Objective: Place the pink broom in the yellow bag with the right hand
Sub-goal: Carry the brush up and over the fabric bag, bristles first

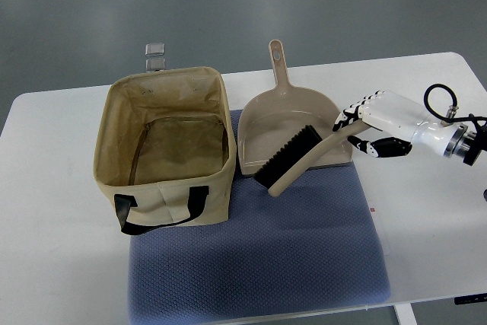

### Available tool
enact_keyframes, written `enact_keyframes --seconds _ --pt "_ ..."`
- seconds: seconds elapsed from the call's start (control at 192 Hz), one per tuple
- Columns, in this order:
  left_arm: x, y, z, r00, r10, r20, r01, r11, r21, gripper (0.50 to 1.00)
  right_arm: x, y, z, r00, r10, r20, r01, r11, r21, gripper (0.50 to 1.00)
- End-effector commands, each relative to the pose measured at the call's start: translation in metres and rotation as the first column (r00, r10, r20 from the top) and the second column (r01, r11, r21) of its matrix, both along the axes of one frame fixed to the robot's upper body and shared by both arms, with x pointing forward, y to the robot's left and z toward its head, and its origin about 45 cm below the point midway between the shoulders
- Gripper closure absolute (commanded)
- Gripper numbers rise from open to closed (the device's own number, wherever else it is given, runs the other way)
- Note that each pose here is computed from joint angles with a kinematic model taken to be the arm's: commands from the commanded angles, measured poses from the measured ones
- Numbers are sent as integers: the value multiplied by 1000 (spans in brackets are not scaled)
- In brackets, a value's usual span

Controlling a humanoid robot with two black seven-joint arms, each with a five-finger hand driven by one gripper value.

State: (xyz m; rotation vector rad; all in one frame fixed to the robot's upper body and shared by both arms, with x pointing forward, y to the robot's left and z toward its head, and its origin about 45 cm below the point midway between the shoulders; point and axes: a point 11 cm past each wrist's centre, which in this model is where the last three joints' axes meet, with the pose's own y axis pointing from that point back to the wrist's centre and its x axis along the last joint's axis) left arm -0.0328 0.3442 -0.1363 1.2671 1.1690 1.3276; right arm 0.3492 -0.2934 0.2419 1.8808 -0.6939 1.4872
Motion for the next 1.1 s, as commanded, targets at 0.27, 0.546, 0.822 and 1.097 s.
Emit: enact_keyframes --seconds 0.27,0.546,0.822,1.097 --pt "0 0 0 1000 0 0 0 1000 0 500 47 -35 117 972 -107 209 102 994 32 1000" --pt "0 0 0 1000 0 0 0 1000 2 500 64 35 152 966 40 256 -55 997 53 1000" --pt "0 0 0 1000 0 0 0 1000 0 500 60 111 136 960 197 201 -217 972 86 1000" --pt "0 0 0 1000 0 0 0 1000 0 500 53 139 122 955 248 165 -271 953 137 679"
